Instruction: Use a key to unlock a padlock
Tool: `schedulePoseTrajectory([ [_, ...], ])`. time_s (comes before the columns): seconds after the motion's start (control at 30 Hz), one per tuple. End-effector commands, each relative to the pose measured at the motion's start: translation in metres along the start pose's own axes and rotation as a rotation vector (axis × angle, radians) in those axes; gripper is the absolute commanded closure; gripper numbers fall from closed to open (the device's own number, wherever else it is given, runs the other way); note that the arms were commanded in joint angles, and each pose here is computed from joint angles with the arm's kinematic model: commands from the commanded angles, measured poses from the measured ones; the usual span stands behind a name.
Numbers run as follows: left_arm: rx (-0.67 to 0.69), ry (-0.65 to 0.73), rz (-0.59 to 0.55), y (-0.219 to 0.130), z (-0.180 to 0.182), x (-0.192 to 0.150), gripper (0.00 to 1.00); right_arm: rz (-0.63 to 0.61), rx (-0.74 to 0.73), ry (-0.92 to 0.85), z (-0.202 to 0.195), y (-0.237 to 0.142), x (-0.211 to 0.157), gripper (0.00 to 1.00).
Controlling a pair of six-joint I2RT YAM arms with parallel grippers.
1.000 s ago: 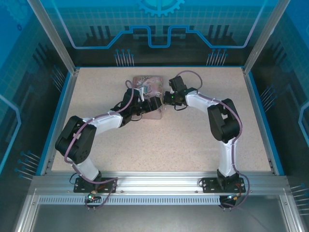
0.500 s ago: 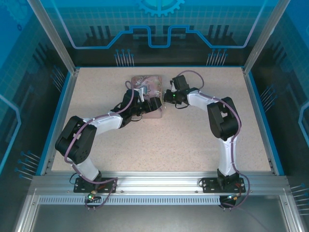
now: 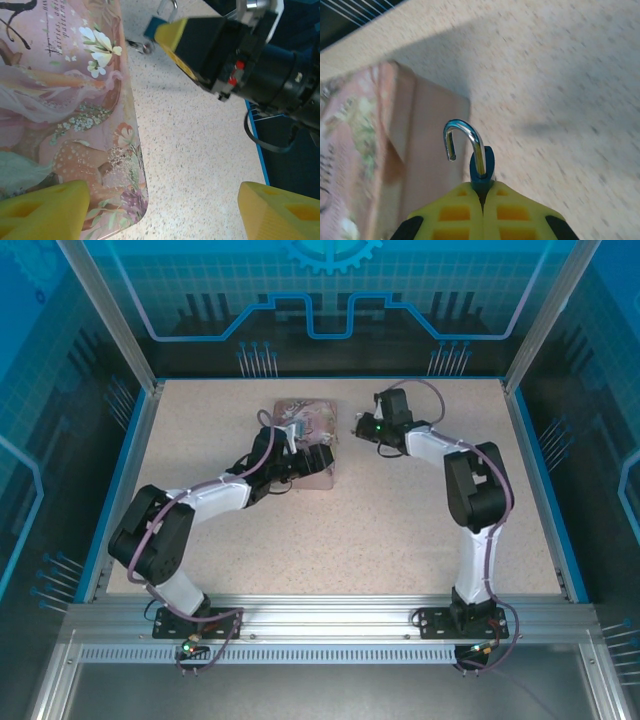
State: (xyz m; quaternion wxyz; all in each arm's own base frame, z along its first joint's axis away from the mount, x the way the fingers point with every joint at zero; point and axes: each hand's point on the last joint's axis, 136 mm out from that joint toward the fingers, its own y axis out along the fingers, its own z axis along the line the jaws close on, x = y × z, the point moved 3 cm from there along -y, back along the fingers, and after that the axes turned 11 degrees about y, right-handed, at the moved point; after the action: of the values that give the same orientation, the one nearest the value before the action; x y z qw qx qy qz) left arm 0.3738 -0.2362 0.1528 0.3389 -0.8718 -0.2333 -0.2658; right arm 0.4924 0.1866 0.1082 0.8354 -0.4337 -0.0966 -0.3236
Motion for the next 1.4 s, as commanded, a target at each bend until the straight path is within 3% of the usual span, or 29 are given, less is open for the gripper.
schedulePoseTrajectory([
  [0.0,0.108,-0.029,0.166,-0.014,0.012,-0.032,0.18,-0.008,-0.018,-0.102,0.004,-0.045,-0.005,0.98],
  [0.13,0.142,0.059,0.088,-0.045,-0.006,0.004,0.15,0.107,-0.009,-0.180,-0.001,-0.087,-0.041,0.97],
  [0.37,0.171,0.033,-0.072,-0.113,-0.001,0.040,0.11,0.421,0.082,-0.127,-0.016,-0.140,-0.132,0.96],
  [0.53,0.211,-0.002,-0.137,-0.146,0.009,0.039,0.07,0.588,0.130,-0.068,-0.023,-0.146,-0.186,0.96],
  [0.77,0.259,-0.039,-0.167,-0.168,0.023,0.026,0.04,0.731,0.050,-0.034,-0.050,-0.136,-0.234,0.95],
  [0.97,0.275,-0.043,-0.160,-0.173,0.025,0.020,0.04,0.720,-0.039,-0.005,-0.075,-0.125,-0.240,0.88],
  [1.03,0.281,-0.037,-0.163,-0.176,0.025,0.021,0.04,0.689,-0.047,0.003,-0.078,-0.126,-0.235,0.78],
  [1.17,0.299,-0.017,-0.178,-0.184,0.023,0.026,0.03,0.561,-0.096,-0.030,-0.083,-0.144,-0.212,0.58],
  [1.37,0.370,0.014,-0.234,-0.200,0.026,0.037,0.01,0.289,-0.137,-0.118,-0.081,-0.186,-0.163,0.47],
])
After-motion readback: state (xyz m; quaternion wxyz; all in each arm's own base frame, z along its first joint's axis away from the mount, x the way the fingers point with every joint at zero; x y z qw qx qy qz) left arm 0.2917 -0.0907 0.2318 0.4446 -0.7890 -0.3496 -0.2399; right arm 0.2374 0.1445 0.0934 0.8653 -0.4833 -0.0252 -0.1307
